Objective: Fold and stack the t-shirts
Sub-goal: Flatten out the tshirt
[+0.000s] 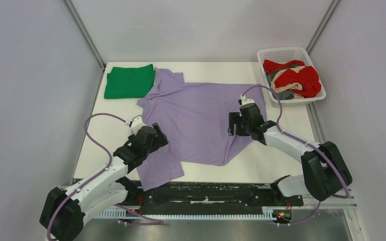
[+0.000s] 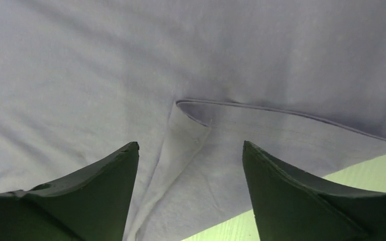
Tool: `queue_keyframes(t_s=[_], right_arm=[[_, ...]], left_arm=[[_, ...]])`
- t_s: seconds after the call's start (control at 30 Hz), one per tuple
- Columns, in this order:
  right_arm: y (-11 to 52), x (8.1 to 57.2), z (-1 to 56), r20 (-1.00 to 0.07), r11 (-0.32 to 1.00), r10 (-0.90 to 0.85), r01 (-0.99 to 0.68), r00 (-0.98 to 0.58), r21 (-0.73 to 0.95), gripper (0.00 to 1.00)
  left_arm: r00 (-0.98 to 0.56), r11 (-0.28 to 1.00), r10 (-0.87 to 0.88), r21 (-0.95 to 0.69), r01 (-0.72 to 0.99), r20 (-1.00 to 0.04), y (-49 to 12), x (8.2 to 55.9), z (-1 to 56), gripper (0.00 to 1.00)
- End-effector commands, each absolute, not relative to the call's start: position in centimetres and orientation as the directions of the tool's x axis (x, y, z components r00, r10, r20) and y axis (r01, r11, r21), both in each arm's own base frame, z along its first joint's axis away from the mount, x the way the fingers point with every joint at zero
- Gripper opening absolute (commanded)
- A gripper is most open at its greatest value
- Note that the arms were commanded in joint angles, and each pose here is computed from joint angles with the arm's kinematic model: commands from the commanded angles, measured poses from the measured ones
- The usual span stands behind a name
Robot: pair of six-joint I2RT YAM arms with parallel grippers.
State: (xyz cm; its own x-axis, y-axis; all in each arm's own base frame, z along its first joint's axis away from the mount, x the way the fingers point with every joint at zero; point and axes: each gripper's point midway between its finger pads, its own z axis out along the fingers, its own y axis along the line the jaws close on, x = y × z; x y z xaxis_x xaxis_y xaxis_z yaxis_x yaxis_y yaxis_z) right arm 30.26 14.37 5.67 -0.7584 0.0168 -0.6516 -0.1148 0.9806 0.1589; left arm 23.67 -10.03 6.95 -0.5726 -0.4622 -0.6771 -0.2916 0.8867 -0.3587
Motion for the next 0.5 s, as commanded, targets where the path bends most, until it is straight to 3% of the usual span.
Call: queue_keyframes(t_s=[0.0, 0.13, 0.4, 0.47], right_arm=[[16.2, 30.5, 5.3, -0.645, 0.960, 0.016, -0.169, -0.764, 0.223, 0.72], [16.4, 30.4, 4.1, -0.611, 0.960, 0.023, -0.154, -0.791, 0.234, 0.55], [15.9, 29.8, 4.5, -0.611, 0.964, 0.066, -0.108, -0.789, 0.244, 0.07], [15.0, 28.9, 4.9, -0.604, 0.970, 0.072, -0.086, -0.793, 0.228, 0.00]], left_arm=[[-0.545, 0.884, -0.467, -0.393, -0.255, -0.697, -10.9, 24.9, 8.4, 1.00], [-0.546, 0.885, -0.465, -0.387, -0.261, -0.696, -10.8, 24.8, 8.1, 1.00], [-0.545, 0.884, -0.466, -0.385, -0.264, -0.697, -10.7, 24.7, 8.1, 1.00], [-0.545, 0.885, -0.465, -0.383, -0.266, -0.698, -10.6, 24.7, 8.0, 1.00]])
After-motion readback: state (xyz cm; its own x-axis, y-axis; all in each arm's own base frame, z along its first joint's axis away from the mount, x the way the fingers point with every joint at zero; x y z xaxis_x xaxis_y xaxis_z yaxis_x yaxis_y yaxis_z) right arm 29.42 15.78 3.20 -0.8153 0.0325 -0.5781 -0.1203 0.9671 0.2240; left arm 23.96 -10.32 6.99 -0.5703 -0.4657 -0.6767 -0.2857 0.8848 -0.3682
